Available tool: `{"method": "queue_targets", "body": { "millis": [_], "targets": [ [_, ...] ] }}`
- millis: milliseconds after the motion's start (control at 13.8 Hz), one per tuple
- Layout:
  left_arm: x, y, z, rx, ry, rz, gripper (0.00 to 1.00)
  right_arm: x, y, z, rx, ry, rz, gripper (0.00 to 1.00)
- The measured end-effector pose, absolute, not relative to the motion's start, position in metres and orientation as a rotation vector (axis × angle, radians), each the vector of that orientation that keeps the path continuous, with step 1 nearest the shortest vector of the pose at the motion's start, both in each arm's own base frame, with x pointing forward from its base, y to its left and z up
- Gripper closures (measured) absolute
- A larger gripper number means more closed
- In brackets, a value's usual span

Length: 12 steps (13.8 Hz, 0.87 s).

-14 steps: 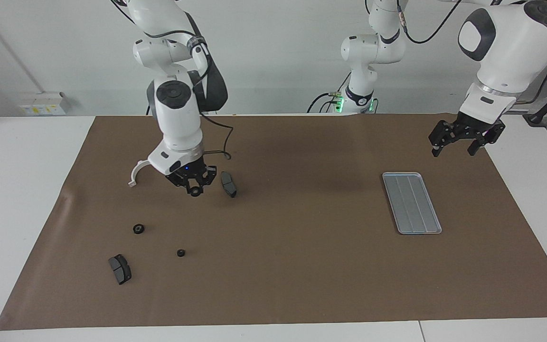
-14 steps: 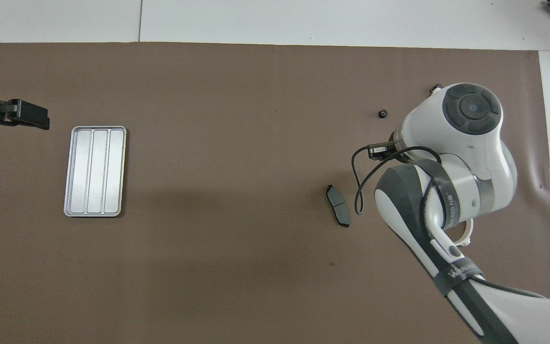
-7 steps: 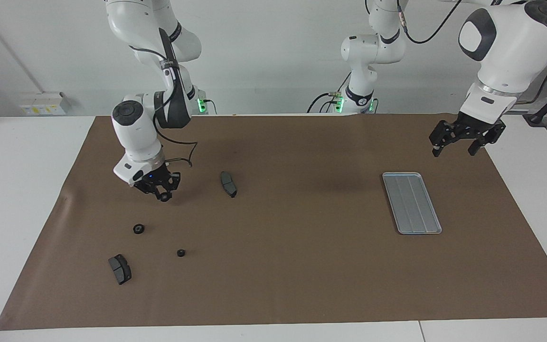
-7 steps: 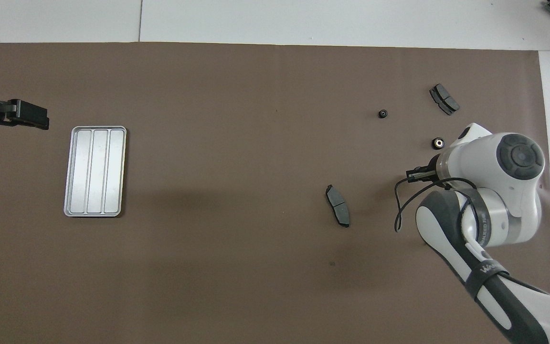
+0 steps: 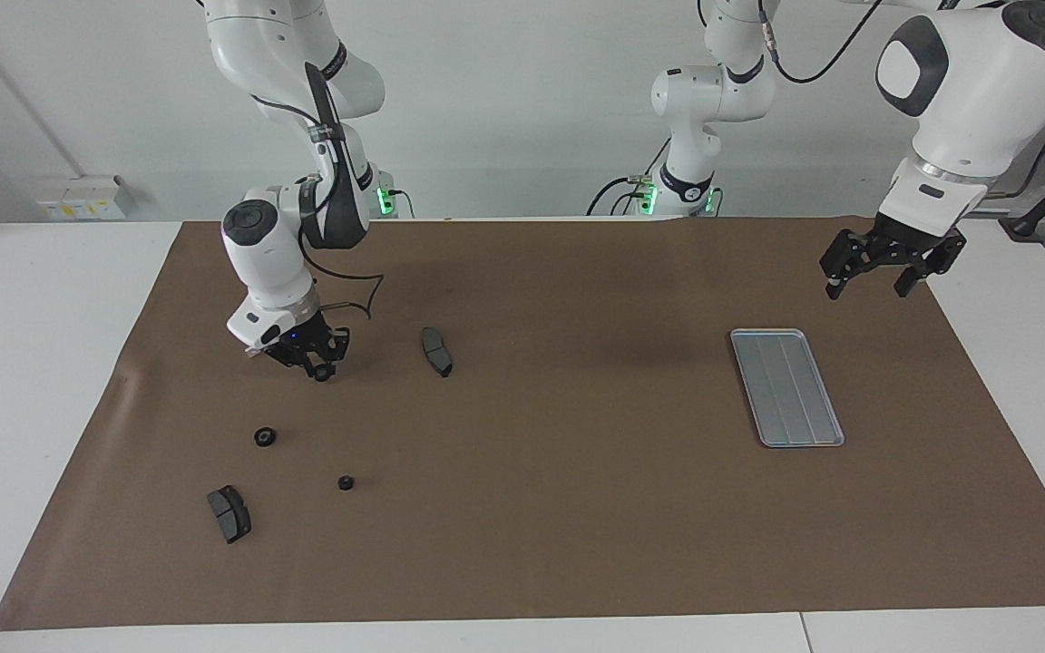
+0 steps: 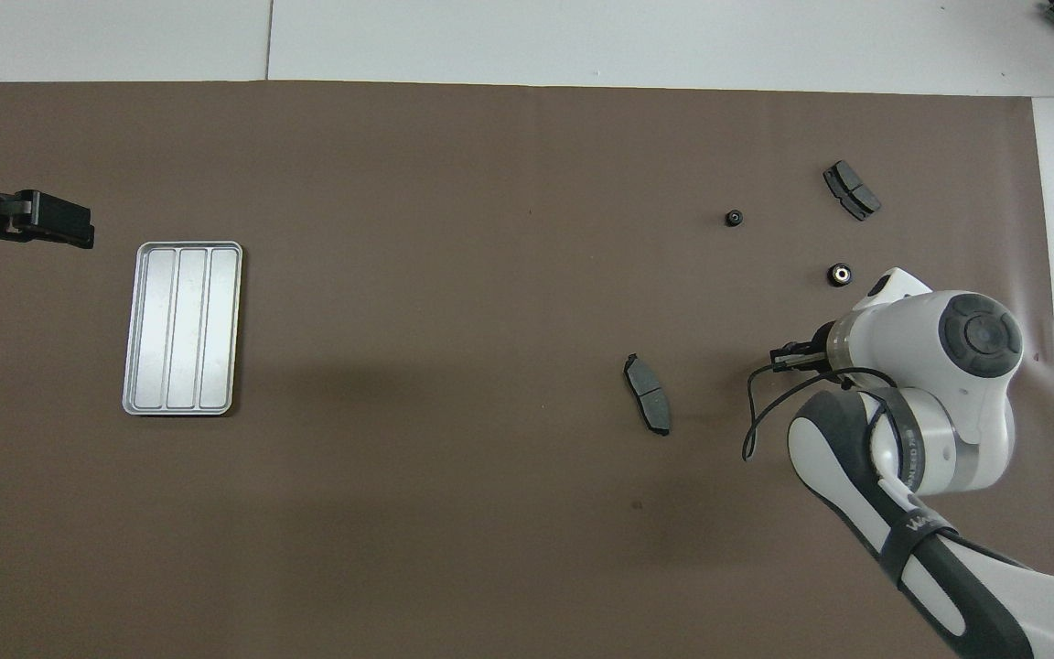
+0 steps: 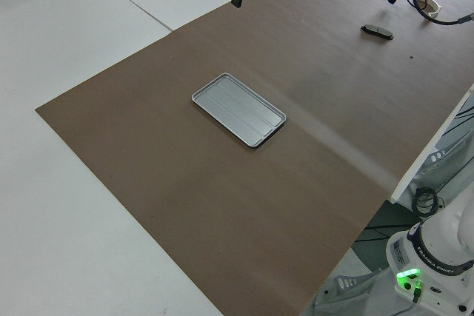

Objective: Place bearing gear from tray to pile

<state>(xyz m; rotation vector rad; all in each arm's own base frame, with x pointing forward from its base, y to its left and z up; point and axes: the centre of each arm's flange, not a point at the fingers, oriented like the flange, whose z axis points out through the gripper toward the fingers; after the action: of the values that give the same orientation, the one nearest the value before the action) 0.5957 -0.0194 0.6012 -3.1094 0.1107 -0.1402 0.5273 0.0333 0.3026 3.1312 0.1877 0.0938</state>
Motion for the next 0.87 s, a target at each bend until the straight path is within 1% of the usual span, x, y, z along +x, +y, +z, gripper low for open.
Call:
{"method": "queue_targets", "body": {
  "millis": [145,217,289,362,434,579,868],
  "targets": [
    [0.596,-0.019,0.601,-3.109,0.111,-0.140,0.00,0.527,0.033,0.302,3.136,0.179,0.094,0.39],
    [0.596,-0.019,0.601,-3.109,0.111,-0.140,0.00,0.528,0.034,0.303,3.137,0.176,0.102,0.26],
    [0.596,-0.019,0.601,-3.109,0.111,-0.140,0.00,0.531,0.034,0.307,3.138,0.167,0.130,0.14],
    [0.596,-0.019,0.601,-3.109,0.111,-0.140,0.00,0.536,0.035,0.315,3.138,0.150,0.162,0.04],
    [0.596,-0.019,0.601,-3.109,0.111,-0.140,0.00,0.545,0.037,0.328,3.139,0.124,0.207,0.00],
    [0.596,-0.019,0.601,-3.109,0.111,-0.140,0.00,0.562,0.044,0.360,3.143,0.068,0.286,0.00],
    [0.596,-0.022,0.601,-3.110,0.117,-0.140,0.00,0.589,0.041,0.439,3.150,-0.020,0.277,0.00]
  ]
}}
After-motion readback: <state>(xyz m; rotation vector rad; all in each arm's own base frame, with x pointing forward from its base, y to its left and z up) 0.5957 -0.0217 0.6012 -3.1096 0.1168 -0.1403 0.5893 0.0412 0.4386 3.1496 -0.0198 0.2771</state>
